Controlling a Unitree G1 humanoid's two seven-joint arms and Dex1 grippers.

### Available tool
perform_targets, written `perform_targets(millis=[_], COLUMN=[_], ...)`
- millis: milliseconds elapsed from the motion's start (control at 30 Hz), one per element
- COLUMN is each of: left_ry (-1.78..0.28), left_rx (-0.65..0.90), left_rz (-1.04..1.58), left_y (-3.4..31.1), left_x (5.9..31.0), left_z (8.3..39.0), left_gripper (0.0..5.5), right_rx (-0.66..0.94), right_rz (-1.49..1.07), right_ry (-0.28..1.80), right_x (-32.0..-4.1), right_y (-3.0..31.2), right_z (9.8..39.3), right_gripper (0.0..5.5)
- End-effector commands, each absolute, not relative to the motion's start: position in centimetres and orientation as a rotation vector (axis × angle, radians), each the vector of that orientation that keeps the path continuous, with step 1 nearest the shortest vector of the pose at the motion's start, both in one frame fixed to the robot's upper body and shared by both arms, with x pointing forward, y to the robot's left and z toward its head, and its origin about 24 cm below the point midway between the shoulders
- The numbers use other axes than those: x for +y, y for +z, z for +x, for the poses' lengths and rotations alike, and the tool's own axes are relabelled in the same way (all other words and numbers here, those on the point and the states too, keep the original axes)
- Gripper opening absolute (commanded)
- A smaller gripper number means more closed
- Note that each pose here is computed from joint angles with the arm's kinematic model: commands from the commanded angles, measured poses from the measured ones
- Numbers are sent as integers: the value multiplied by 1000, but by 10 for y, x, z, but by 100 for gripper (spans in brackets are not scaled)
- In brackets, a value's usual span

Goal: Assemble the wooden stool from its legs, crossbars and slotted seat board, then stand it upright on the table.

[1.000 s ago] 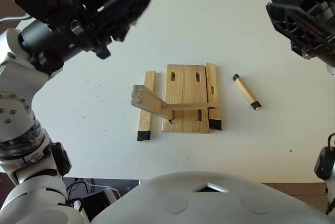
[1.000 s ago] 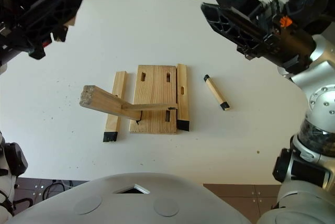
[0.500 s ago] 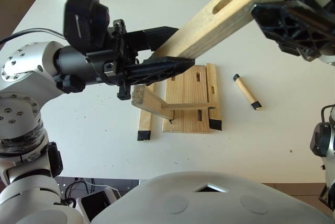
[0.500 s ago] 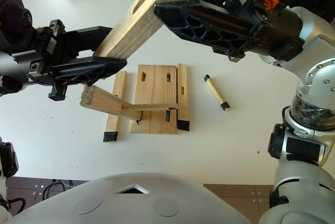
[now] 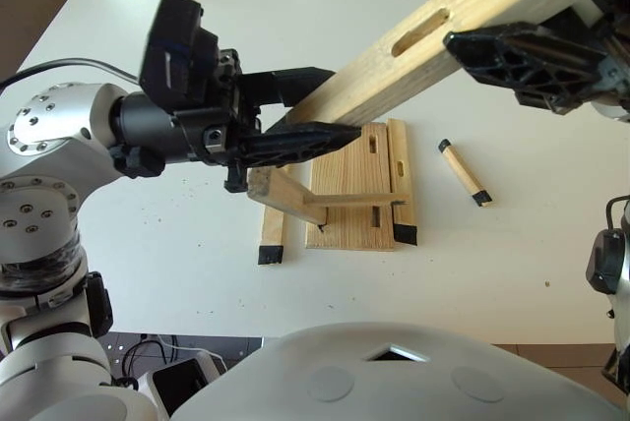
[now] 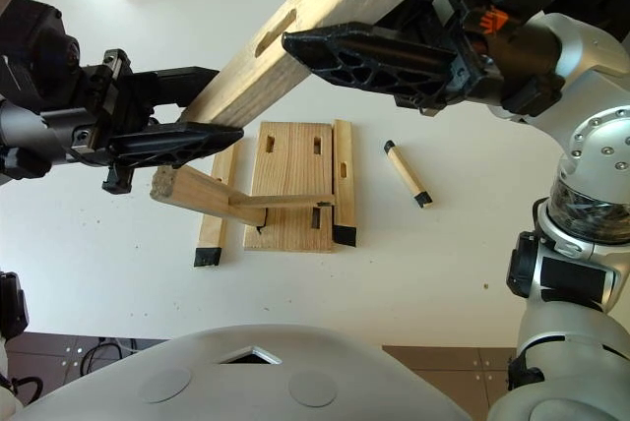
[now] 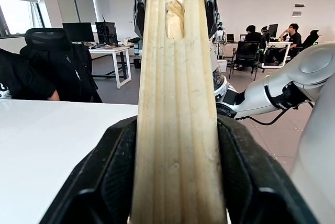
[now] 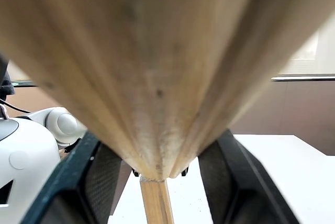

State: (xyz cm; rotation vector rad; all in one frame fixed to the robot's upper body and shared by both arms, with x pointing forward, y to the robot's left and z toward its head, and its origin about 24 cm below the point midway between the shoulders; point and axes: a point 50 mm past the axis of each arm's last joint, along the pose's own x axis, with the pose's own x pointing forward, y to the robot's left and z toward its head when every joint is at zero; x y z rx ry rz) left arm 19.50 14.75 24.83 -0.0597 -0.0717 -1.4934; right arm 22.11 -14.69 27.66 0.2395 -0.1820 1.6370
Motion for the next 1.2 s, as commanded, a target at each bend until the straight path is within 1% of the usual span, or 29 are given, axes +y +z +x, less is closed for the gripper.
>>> perform_targets(millis=[33,67,100,167,300,367,500,567,633,667,733,800,867,900,967,1033,1200], left_ry=[-1453,-1435,-1433,-1433,-1365,-1335,-1239,-1216,-1187,-1156,-1051,-960,-916,-919,-935,-958,-1045], left_rx=[-82,-70,-63,-58,-105,-122,-141,-149,-147,-134,-75,26,143,190,274,312,374], left_rz=[-46,-42,-36,-23,-57,-59,-52,-54,-52,-38,18,107,183,206,246,258,294], left_y=[251,250,250,250,253,256,259,260,258,255,240,215,185,172,150,137,120], left_x=[146,146,146,145,146,147,157,161,166,173,196,221,240,245,250,249,240], left_z=[200,202,202,203,211,217,233,235,238,240,246,247,239,233,224,217,203], left_gripper=[203,203,232,256,322,339,340,340,340,340,340,340,340,340,340,340,340], right_rx=[-153,-158,-163,-174,-209,-220,-216,-201,-174,-151,-72,7,38,43,56,72,124], right_rz=[190,188,186,181,164,140,46,3,-59,-116,-256,-343,-332,-326,-329,-341,-346], right_ry=[1643,1641,1638,1627,1568,1529,1409,1343,1287,1263,1242,1256,1291,1306,1332,1352,1401], right_x=[-142,-143,-143,-143,-147,-151,-169,-180,-190,-195,-204,-211,-211,-211,-208,-206,-203], right_y=[274,275,275,276,279,279,274,270,262,254,232,213,202,199,192,186,173], right_z=[221,222,222,223,230,235,248,255,261,263,260,250,240,236,228,224,212], right_gripper=[202,202,202,202,202,202,202,202,202,202,202,202,202,202,202,202,202])
